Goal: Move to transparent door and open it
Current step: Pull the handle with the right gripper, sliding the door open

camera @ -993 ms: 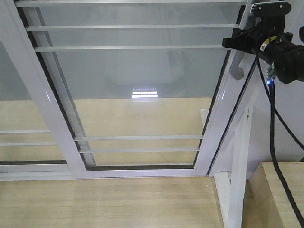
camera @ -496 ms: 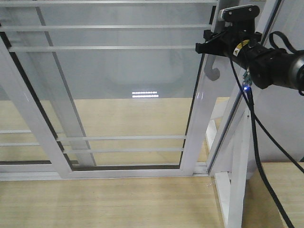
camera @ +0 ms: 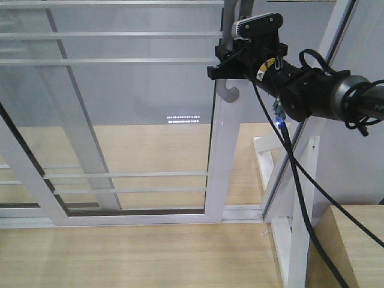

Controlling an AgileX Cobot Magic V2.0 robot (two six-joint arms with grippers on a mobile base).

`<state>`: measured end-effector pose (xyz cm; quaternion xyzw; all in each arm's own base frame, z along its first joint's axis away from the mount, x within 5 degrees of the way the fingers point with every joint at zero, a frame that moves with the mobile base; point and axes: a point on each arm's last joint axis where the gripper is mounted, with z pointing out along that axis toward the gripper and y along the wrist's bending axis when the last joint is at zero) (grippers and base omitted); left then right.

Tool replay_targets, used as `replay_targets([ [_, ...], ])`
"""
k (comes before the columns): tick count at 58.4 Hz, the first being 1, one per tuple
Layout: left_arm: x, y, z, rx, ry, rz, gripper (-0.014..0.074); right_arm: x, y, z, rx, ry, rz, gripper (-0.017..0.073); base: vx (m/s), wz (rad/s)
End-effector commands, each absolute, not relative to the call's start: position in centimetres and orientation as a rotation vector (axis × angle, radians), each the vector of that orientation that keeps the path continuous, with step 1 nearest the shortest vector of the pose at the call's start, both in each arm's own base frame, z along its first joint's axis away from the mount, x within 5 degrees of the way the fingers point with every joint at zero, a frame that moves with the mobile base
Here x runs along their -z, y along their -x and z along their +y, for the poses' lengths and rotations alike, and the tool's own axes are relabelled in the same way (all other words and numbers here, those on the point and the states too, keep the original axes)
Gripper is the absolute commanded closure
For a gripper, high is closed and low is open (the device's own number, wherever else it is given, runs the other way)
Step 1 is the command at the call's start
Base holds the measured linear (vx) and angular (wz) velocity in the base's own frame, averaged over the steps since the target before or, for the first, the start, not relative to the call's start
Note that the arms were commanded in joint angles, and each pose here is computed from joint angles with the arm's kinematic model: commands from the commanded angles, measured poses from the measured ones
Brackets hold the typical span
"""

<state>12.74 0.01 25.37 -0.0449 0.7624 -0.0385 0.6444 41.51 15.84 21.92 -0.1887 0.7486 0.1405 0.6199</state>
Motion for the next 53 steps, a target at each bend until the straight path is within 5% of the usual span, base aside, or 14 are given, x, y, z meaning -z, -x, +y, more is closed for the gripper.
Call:
replay_targets([
  [1,-27.2,-13.1,-0.1,0.110,0.105,1.629,0.0255,-26.2,-40.5,17.6,-0.382,0.473,1.517,0.0248,0.00,0.00],
  [27,-27.2,-13.1,-0.1,0.110,0.105,1.625,0.0255,-26.2,-38.5,20.9,-0.455,0.532,1.530,0.0250,0.00,0.00],
  [53,-27.5,-13.0,-1.1,0.063,-0.095,1.594,0.0255,-27.3,-25.2,13.2,-0.414,0.477,1.753,0.0250,0.00,0.00],
])
